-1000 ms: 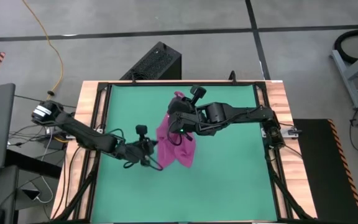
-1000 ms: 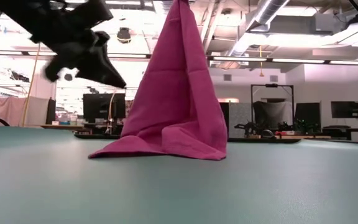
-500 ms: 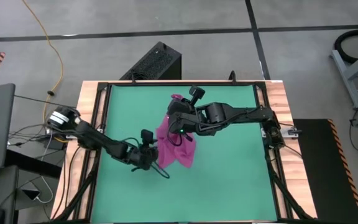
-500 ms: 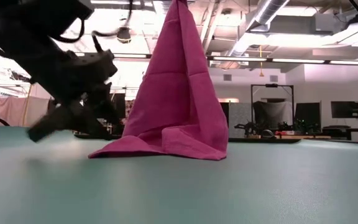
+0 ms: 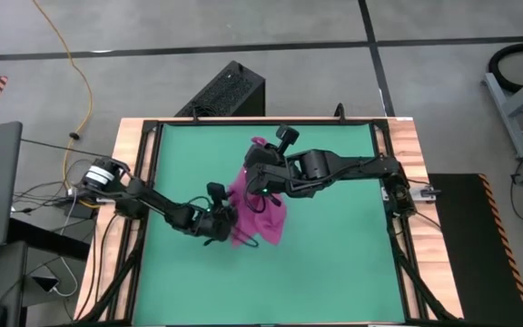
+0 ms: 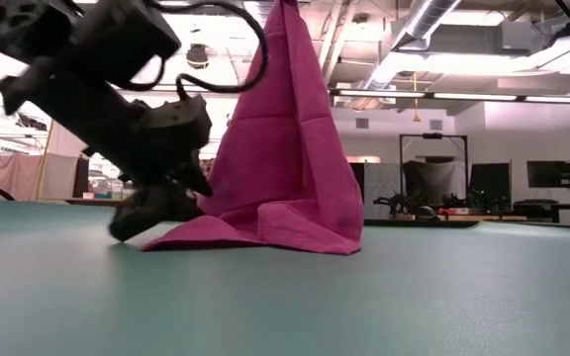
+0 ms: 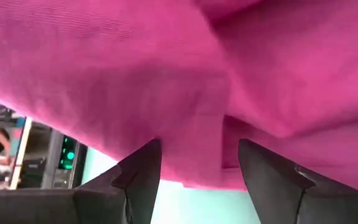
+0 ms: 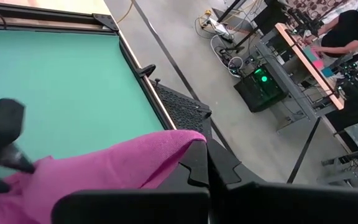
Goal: Roll towel
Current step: Fold the pink towel
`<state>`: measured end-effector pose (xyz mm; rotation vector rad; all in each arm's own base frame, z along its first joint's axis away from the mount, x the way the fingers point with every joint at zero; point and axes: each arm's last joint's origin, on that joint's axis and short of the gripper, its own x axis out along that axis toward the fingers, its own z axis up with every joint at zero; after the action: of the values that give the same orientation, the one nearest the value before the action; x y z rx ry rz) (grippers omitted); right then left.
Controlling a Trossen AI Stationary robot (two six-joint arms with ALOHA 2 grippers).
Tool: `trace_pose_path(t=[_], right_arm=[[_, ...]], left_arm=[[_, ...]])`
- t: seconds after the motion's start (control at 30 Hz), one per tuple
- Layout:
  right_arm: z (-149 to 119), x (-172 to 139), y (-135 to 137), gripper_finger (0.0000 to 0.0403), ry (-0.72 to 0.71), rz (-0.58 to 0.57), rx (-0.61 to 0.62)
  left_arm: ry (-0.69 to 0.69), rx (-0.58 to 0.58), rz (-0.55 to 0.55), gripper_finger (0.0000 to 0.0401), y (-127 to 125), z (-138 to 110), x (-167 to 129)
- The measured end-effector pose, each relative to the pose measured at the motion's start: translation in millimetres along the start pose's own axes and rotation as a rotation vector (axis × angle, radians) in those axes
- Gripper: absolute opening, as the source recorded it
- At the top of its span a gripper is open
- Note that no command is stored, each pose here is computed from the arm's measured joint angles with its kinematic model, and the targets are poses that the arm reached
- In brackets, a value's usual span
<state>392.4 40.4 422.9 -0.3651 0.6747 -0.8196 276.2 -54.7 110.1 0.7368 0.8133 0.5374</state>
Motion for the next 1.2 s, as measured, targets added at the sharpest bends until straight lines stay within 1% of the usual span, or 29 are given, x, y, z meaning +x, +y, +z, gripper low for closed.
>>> trace_pose_path(t=[0.07,0.27,0.37,0.47,0.6,0.73,0.77,0.87,1.0,1.1,1.2], right_arm=[[0.2,0.0,0.0,0.0003,-0.001,0.000,0.002],[0.4,-1.6,1.4,0.0004,-0.005,0.005,0.002],[0.1,-4.0,3.1,0.0004,-0.009,0.010,-0.002],[0.2,-6.6,4.9,0.0004,-0.014,0.016,-0.004],[0.1,-8.3,6.1,0.0004,-0.017,0.020,-0.006],[0.0,-8.3,6.1,0.0004,-0.016,0.020,-0.007],[-0.3,-8.1,5.9,0.0004,-0.014,0.020,-0.009],[-1.7,-6.9,4.9,0.0004,-0.002,0.015,-0.023],[-6.9,-1.2,-0.6,0.0004,0.041,-0.021,-0.035],[-13.0,5.0,-6.9,0.0004,0.091,-0.051,-0.029],[-19.5,10.6,-13.6,0.0004,0.145,-0.077,-0.014]], left_arm=[[0.016,-0.013,0.007,0.0206,4.1,-1.3,5.6],[0.065,-0.062,-0.074,0.0206,7.0,-9.7,29.8],[0.076,-0.108,-0.052,0.0194,9.7,-10.7,31.9],[0.065,-0.127,-0.011,0.0161,15.4,-7.7,27.0],[0.080,-0.091,0.060,0.0094,20.3,-8.2,27.7],[0.086,-0.084,0.046,0.0019,21.1,-9.0,28.7],[0.084,-0.077,0.043,0.0010,21.0,-8.6,26.5],[0.069,-0.048,0.017,0.0004,19.7,-4.4,12.4],[0.010,-0.071,0.003,0.0001,28.9,8.0,-18.2],[-0.034,-0.090,0.025,0.0000,42.4,13.8,-47.3],[-0.095,-0.149,0.054,0.0000,63.9,21.5,-79.8]])
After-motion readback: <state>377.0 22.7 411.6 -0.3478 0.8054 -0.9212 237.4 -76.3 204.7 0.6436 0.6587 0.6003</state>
